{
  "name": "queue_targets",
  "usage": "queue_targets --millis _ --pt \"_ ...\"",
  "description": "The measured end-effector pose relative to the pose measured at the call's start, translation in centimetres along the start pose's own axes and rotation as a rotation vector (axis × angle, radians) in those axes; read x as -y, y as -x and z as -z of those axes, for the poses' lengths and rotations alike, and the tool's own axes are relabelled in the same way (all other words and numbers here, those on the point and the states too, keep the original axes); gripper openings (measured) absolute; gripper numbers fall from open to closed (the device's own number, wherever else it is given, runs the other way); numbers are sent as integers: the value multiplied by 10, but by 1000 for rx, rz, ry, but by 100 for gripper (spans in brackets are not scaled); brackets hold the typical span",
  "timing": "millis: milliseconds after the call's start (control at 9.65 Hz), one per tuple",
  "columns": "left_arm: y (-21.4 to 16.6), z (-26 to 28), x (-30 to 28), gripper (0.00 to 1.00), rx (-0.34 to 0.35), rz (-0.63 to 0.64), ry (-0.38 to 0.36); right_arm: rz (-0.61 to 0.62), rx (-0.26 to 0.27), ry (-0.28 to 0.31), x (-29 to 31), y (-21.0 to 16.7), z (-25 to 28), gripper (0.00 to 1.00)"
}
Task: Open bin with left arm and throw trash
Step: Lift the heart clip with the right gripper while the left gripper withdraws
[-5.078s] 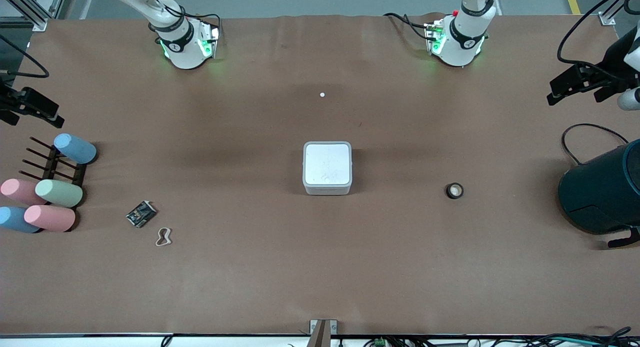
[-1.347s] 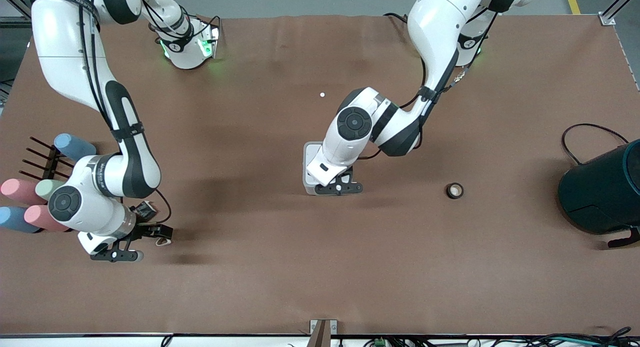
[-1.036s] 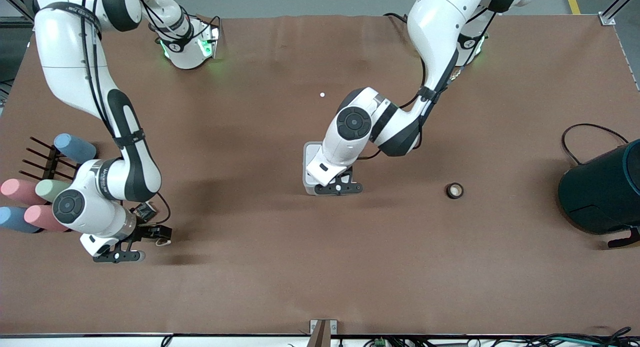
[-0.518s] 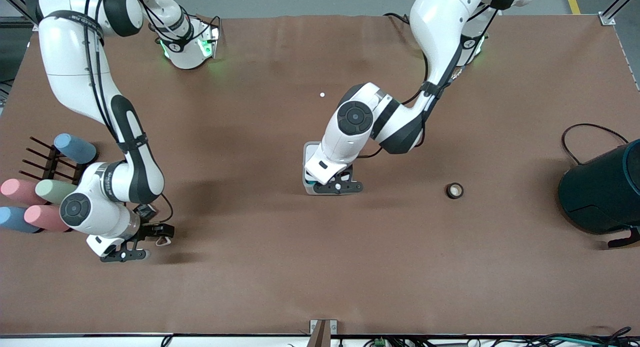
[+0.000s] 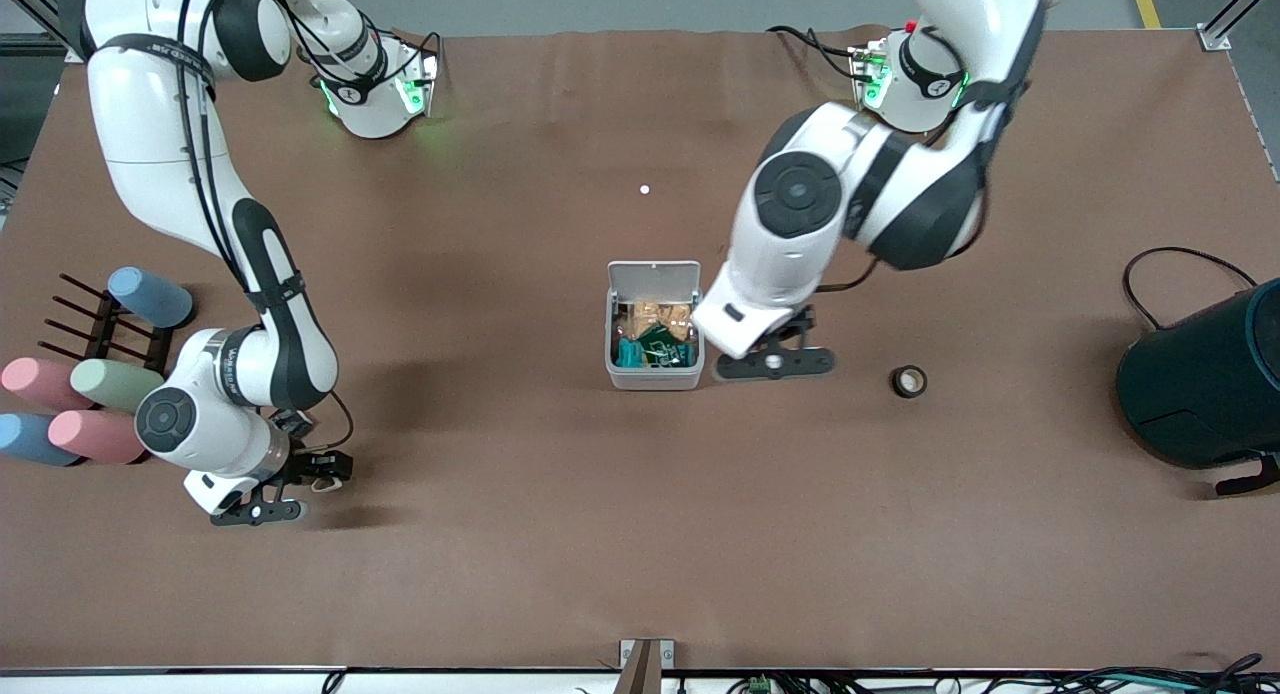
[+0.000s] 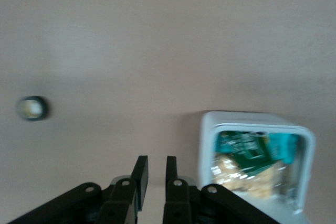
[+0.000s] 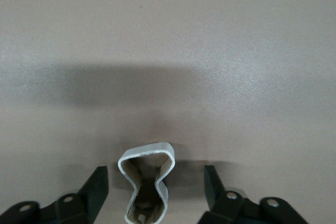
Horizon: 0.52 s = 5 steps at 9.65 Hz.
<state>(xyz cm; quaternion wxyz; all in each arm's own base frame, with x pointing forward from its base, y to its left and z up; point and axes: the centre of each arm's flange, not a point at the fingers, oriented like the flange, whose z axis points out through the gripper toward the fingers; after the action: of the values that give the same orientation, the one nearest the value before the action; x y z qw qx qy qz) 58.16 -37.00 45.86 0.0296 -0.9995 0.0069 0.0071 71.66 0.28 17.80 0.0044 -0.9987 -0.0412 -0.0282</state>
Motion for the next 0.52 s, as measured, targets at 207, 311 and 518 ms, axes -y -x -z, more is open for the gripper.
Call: queue_targets --millis 207,311,518 --pt "-4 47 71 43 41 -43 -29 2 2 -1 1 0 -2 64" --pt "-5 72 111 56 46 -24 -30 5 3 -1 3 0 -2 54" --pt "-1 120 185 85 22 43 -19 7 -1 0 4 -1 0 32"
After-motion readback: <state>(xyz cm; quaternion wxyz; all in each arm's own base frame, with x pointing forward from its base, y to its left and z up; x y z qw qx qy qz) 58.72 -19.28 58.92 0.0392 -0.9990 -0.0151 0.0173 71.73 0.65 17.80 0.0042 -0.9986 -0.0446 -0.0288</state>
